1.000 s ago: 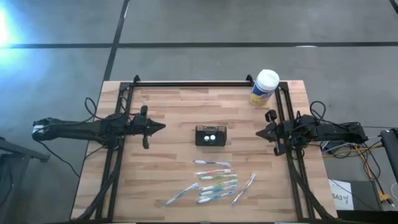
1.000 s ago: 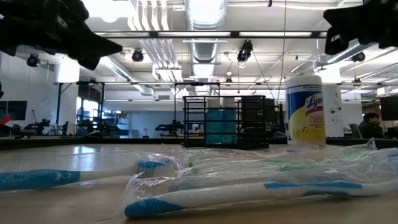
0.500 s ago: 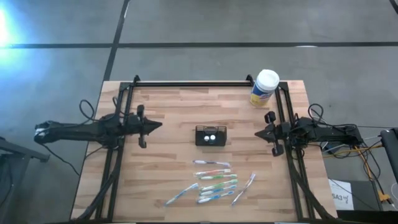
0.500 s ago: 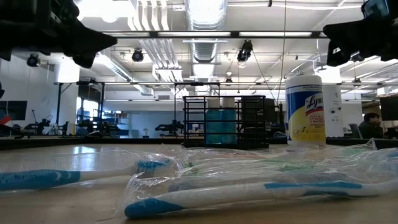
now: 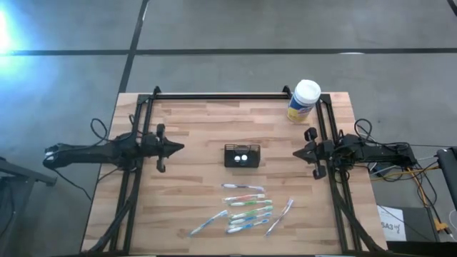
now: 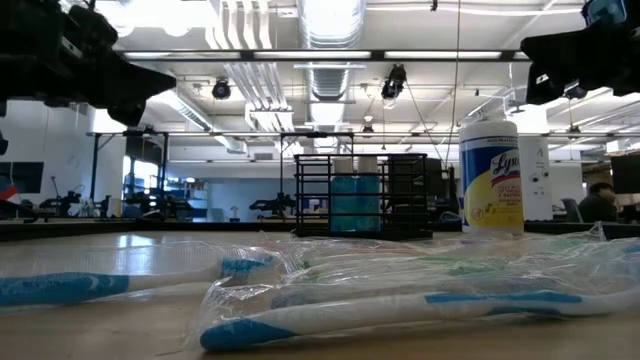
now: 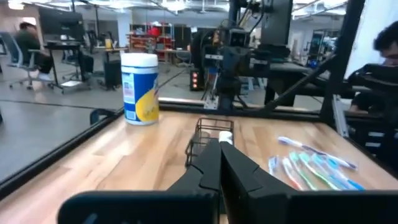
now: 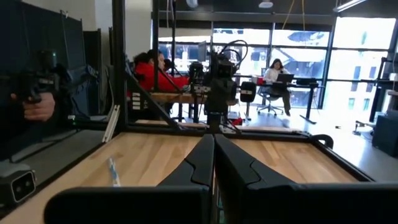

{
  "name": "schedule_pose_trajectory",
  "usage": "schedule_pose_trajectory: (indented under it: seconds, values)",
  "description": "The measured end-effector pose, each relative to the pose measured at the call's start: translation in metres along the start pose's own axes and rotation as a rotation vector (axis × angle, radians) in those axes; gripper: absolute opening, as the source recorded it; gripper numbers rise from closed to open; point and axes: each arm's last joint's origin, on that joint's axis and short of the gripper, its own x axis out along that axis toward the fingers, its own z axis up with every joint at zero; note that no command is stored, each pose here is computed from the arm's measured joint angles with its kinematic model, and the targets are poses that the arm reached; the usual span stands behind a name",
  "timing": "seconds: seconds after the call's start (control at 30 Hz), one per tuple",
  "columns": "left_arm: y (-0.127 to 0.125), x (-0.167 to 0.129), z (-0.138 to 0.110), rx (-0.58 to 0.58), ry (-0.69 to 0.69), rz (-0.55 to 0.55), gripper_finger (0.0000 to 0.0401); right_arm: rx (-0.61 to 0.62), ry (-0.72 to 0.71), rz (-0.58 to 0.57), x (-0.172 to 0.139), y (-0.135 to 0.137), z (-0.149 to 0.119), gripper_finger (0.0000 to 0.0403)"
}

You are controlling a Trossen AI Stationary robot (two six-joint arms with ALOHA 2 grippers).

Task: Pick & Place toothbrushing station
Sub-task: Put the top purple toothbrush into the wire organizer

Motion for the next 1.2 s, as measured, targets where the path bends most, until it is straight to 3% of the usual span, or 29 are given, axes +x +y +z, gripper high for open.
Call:
schedule_pose_trajectory:
  seconds: [0.23, 0.6, 0.93, 1.03, 1.2]
  values:
    - [0.001, -0.015, 0.000, 0.012, -0.054, -0.002, 0.0001, 0.007, 0.006, -0.028, 0.000, -0.001, -0.001, 0.0008]
    - [0.001, -0.013, -0.014, 0.016, -0.004, 0.000, 0.0003, 0.019, 0.031, -0.027, 0.000, -0.001, -0.003, 0.0008]
    - [0.002, -0.013, -0.013, -0.067, -0.016, 0.036, 0.0006, 0.016, 0.049, -0.028, 0.000, -0.001, -0.005, 0.0008]
    - [0.002, -0.014, -0.005, -0.071, -0.024, 0.043, 0.0009, 0.008, 0.048, -0.029, 0.000, -0.001, -0.005, 0.0008]
    - [-0.002, -0.016, 0.038, -0.055, -0.082, 0.018, 0.0003, -0.001, 0.047, -0.051, 0.000, -0.001, -0.005, 0.0008]
